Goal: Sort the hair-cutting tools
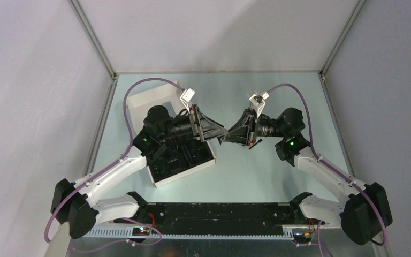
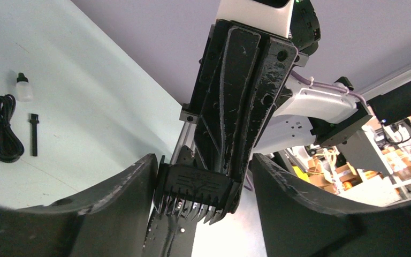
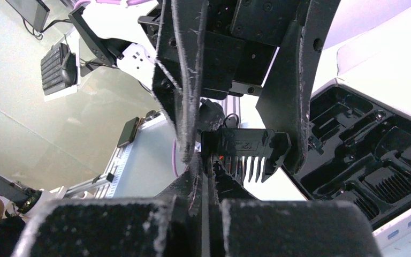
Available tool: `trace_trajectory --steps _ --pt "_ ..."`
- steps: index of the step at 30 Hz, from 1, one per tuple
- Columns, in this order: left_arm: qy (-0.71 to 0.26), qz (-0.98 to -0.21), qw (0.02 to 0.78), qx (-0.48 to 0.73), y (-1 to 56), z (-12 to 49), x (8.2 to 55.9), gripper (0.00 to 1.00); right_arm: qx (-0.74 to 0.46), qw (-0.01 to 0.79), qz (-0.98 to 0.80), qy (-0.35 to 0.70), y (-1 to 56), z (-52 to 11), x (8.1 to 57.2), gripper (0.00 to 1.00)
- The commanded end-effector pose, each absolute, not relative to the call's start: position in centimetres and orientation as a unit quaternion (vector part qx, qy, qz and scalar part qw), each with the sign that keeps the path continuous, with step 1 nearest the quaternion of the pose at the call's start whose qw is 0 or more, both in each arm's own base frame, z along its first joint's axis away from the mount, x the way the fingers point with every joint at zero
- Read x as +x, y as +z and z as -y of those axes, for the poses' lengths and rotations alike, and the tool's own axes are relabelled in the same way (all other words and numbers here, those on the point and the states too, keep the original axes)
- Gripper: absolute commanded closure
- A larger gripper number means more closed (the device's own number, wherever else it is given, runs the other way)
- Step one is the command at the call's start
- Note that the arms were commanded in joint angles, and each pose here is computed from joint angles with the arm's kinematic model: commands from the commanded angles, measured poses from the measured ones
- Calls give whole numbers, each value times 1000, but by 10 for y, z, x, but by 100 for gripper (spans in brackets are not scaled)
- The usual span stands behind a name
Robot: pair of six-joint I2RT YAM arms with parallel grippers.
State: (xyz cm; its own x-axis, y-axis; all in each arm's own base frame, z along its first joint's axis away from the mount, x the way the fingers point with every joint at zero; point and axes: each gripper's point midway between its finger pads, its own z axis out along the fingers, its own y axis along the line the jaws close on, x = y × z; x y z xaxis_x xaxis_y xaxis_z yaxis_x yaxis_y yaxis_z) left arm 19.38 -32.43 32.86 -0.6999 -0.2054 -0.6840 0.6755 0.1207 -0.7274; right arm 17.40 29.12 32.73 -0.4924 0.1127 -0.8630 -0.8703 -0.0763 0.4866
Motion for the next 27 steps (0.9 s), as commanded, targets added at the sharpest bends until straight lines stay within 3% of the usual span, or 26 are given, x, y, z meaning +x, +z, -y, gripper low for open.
trace_trajectory --steps 1,11,13,16,18,22,27 --pt "-656 -636 362 187 349 318 187 38 -349 392 -547 652 337 -289 169 100" --pt "-635 -651 374 178 342 313 193 72 -343 394 -554 648 335 -289 171 100" --pt "-618 -665 383 170 336 309 196 75 -337 399 -560 643 334 -289 173 87" --pt "-561 -704 415 133 320 296 214 78 -322 421 -574 624 333 -285 182 50" --pt "-504 -743 430 96 303 281 228 80 -309 434 -592 605 327 -281 189 32" --pt "-398 -803 444 12 267 243 246 81 -268 458 -641 555 310 -271 207 14" --pt "-253 -850 443 -132 221 181 257 86 -197 482 -713 471 283 -246 232 9"
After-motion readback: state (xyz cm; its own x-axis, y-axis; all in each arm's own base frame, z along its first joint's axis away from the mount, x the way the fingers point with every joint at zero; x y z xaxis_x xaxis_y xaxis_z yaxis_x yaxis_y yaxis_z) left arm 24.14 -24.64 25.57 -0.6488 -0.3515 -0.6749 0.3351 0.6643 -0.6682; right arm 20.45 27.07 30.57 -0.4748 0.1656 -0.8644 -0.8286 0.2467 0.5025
